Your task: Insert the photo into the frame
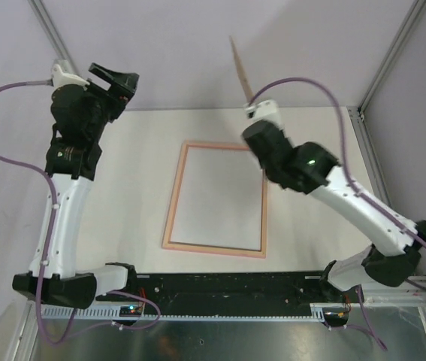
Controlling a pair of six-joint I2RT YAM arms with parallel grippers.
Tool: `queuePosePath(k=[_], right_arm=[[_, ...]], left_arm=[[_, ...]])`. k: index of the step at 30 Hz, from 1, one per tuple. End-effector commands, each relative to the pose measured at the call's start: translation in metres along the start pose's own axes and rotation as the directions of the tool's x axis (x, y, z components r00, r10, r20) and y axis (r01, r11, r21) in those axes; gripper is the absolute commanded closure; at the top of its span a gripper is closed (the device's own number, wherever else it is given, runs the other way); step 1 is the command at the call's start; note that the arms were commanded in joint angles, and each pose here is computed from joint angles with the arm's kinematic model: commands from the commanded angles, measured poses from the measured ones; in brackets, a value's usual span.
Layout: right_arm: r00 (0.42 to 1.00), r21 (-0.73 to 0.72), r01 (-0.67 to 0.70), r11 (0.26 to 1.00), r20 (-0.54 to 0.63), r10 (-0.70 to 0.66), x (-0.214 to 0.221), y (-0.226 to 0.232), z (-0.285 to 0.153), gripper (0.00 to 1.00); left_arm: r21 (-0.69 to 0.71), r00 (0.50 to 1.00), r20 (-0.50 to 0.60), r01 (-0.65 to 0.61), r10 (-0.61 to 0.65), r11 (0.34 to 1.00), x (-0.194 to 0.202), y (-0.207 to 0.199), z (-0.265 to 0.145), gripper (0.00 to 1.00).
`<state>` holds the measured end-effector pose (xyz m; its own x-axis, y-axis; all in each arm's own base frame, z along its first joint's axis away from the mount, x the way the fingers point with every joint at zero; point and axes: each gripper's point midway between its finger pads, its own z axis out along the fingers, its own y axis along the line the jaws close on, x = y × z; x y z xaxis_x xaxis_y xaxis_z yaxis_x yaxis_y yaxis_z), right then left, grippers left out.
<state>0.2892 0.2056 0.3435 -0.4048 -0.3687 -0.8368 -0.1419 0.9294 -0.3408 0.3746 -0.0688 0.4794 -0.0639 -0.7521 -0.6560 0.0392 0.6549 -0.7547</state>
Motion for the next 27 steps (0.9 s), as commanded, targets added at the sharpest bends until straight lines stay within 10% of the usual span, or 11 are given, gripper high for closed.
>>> queuePosePath(k=[1,14,27], right_arm=[[0.925,-0.274,-0.368,0.888,-0.013,0.379,-0.032,-0.029,-0.023,1.0],[0.59,-0.645,-0.724,0.245,-0.395,0.704,-0.007,-0.036,-0.021,1.0],[0.385,-0.609,-0.793,-0.01,-0.514,0.766,0.05,-0.011,0.003,1.0]], left_arm=[[-0.053,0.987,-0.16,-0.009,0.001,0.999,0.049,0.051,0.031,0.13],[-0.44,0.928,-0.355,-0.061,-0.111,0.896,0.152,0.259,0.051,0.38],[-0.594,0.876,-0.419,-0.066,-0.239,0.802,0.227,0.337,0.011,0.61]])
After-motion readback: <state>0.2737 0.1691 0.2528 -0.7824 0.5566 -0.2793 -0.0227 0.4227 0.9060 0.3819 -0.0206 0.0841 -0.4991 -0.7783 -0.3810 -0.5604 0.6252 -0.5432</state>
